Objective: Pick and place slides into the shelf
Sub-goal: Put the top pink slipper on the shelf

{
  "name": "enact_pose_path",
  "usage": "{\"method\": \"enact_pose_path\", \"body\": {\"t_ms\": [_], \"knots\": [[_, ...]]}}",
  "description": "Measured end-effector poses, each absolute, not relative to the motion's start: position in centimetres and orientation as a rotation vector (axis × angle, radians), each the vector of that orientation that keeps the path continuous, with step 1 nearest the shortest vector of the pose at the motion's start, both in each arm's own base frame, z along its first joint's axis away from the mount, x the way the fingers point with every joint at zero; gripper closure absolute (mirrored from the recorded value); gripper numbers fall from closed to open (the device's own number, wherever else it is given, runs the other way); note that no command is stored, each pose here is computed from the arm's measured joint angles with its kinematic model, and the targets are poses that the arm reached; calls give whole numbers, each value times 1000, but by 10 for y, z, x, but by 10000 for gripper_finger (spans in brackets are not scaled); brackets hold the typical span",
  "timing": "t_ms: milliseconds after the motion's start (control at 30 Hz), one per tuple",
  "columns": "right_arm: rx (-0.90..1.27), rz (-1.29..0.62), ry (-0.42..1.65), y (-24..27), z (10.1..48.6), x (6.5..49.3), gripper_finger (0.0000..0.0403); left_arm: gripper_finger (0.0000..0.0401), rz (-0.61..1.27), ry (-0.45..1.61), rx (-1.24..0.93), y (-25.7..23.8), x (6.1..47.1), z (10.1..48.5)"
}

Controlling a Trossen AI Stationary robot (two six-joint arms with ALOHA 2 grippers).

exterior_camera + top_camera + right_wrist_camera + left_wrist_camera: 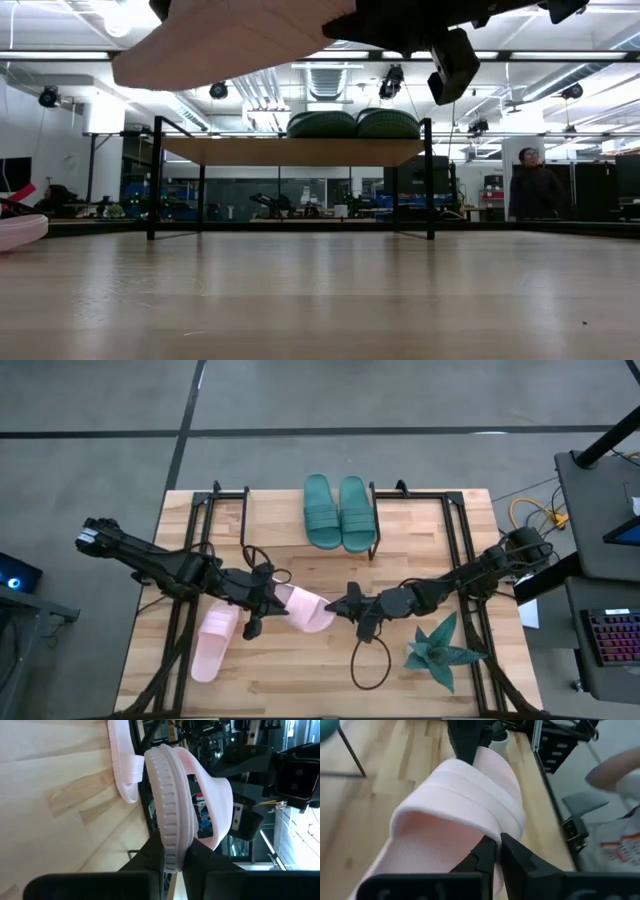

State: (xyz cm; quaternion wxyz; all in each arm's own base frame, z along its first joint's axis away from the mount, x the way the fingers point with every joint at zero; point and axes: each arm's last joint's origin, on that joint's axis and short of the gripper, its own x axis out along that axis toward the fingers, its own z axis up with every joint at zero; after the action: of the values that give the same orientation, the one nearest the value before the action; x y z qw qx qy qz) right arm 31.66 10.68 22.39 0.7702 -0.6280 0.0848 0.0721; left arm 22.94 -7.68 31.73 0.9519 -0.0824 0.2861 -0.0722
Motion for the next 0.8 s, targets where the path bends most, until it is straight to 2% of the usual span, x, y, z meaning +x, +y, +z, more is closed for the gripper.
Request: {"method": "enact_pose_path", "body": {"t_ms": [167,367,533,633,800], "knots": [[-1362,152,198,106,223,316,373,341,-128,568,31,-75,230,314],[-1368,71,280,106,221,315,374,232,5,583,245,-72,238,306],[-1355,26,304,106,221,314,374,157,23,556,300,-71,240,314],[-1355,-8,316,105,222,314,374,138,22,532,293,-71,238,324],[-1340,-22,330,104,222,314,374,134,15,482,297,-69,229,341]]}}
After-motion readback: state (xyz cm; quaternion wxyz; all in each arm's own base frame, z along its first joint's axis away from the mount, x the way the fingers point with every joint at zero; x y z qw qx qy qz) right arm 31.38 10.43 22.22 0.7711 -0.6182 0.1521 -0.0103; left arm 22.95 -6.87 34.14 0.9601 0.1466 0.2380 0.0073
